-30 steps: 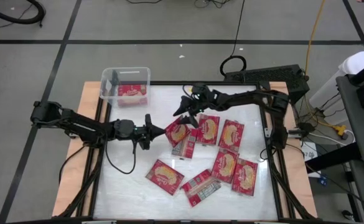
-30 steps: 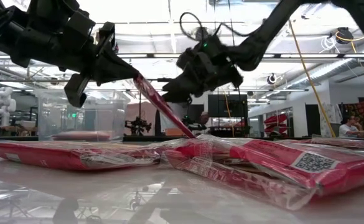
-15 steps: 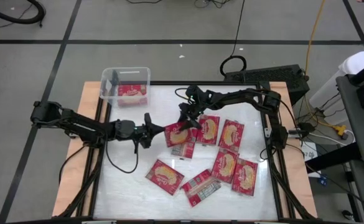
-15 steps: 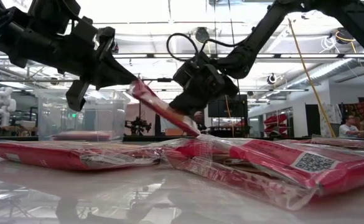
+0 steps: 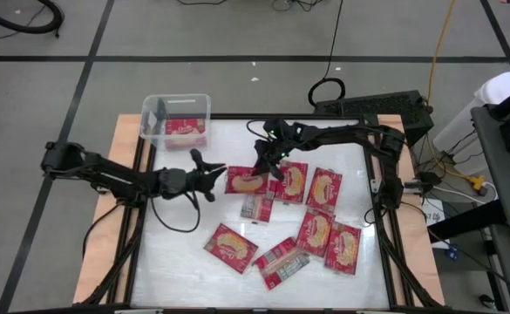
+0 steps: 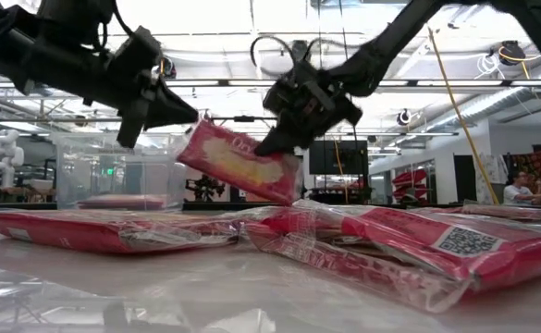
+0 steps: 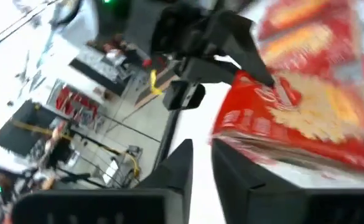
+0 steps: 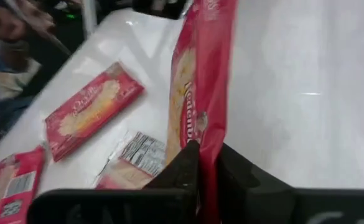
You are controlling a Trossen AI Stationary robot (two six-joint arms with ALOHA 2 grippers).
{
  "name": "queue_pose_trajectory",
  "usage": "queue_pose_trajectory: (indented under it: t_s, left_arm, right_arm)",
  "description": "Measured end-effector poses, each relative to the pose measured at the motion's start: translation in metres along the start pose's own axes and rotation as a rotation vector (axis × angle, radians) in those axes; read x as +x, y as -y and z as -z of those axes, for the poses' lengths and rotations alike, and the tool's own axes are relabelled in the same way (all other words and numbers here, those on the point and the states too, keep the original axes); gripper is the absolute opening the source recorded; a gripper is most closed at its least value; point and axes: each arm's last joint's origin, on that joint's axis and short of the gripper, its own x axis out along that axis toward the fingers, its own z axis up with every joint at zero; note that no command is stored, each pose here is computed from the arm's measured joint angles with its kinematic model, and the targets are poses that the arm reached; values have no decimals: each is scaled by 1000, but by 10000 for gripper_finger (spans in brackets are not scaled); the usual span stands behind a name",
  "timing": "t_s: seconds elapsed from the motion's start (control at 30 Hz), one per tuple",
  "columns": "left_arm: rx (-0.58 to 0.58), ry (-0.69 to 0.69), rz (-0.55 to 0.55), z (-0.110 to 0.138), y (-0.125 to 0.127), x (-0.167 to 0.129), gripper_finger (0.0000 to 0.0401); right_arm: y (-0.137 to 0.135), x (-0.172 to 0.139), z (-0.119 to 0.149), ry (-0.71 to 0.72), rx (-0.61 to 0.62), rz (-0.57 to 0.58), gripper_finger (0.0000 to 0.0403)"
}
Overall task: Sort popcorn bags into baskets
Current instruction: Put the red popcorn bag into the transparent container
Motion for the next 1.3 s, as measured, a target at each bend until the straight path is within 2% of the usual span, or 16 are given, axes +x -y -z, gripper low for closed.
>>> queue_pose_trajectory:
  t_s: [0.13,0.27,0.37,0.5,0.67,0.77,0.87,1.13,1.2,1.3]
  left_arm:
    - [-165,13,-73,-6,-9,-7,113]
    - [-364,44,-137,-12,-22,-17,134]
    - [-501,67,-147,-14,-30,-24,142]
    - [-623,72,-137,-14,-35,-33,145]
    - [-795,89,-110,-13,-38,-37,145]
    - [-828,102,16,-12,-35,-34,153]
    - [-863,119,149,-11,-31,-30,181]
    - [-882,163,236,-23,-31,-20,278]
    - [-855,154,271,-30,-33,-13,290]
    - [-794,66,306,-38,-34,1,294]
  right_arm:
    - [-21,-16,-14,-71,-19,158,19]
    - [-44,-23,-25,-124,-59,330,7]
    - [-60,-21,-29,-139,-85,421,8]
    - [-76,-11,-26,-164,-78,530,16]
    - [-97,7,-21,-188,-101,596,18]
    - [-107,15,-19,-166,-121,596,18]
    - [-112,19,-19,-151,-121,587,19]
    - [-118,23,-20,-149,-136,620,19]
    - [-119,24,-20,-143,-138,617,19]
    - [-118,30,-18,-144,-143,610,19]
